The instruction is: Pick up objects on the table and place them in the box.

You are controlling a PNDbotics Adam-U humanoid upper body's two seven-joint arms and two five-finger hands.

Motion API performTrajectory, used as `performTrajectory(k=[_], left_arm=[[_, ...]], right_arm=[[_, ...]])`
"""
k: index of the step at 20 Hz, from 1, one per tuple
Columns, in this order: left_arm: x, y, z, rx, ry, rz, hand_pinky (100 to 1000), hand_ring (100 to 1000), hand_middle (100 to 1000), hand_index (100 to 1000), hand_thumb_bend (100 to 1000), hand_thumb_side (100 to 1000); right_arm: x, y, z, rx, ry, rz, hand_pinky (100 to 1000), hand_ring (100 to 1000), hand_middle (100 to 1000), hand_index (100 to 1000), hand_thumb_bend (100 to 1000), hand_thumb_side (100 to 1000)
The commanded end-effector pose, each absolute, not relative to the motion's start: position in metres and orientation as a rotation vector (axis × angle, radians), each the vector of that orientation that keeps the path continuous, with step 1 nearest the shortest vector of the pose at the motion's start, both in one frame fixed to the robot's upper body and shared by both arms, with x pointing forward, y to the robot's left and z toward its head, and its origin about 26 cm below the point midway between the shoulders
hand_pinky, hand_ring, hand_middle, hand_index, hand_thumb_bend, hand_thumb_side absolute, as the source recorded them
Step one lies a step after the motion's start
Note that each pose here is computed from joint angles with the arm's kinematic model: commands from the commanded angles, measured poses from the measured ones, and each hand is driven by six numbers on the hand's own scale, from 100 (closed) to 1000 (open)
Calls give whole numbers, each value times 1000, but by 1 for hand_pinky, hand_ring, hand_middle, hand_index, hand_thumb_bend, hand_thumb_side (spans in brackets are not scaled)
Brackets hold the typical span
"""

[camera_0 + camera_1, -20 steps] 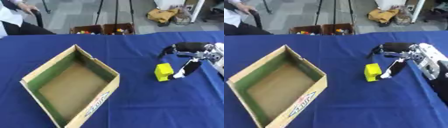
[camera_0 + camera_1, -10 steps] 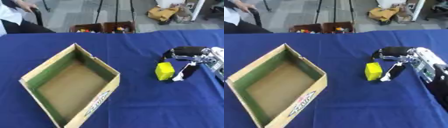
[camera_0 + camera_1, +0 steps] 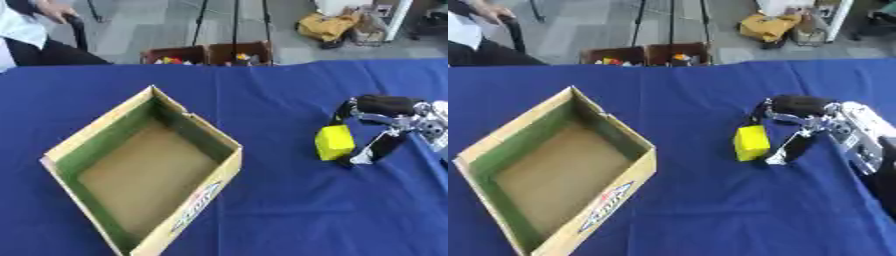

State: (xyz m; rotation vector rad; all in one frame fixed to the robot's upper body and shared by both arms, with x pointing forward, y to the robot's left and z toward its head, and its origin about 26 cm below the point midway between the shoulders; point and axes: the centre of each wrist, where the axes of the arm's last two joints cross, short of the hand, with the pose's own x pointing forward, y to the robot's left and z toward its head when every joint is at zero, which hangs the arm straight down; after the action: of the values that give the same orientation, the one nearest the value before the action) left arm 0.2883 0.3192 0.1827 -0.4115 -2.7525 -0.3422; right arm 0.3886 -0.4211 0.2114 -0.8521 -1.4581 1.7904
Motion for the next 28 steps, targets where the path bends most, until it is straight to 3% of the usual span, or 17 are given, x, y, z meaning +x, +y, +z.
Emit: performTrajectory(k=[1, 11, 25, 28], left_arm=[[287, 319, 191, -407, -2773, -376, 759, 743, 884, 967, 100, 1000], [287, 319, 191, -403, -2768, -382, 760, 744, 885, 968, 100, 1000], [287, 321, 193, -395, -2761, -383, 761, 745, 885, 968, 100, 1000], [287, 322, 194, -397, -2760, -381, 760, 745, 885, 968, 100, 1000]], right_arm=[[384, -429, 227, -900, -1446, 1777, 667, 659, 433, 610, 442, 264], [383, -426, 233, -887, -1484, 1729, 637, 631, 367, 550, 103, 156], [370, -420, 267, -807, -1507, 1740, 622, 615, 341, 521, 100, 106], [367, -419, 274, -801, -1531, 1721, 598, 593, 300, 467, 100, 106]])
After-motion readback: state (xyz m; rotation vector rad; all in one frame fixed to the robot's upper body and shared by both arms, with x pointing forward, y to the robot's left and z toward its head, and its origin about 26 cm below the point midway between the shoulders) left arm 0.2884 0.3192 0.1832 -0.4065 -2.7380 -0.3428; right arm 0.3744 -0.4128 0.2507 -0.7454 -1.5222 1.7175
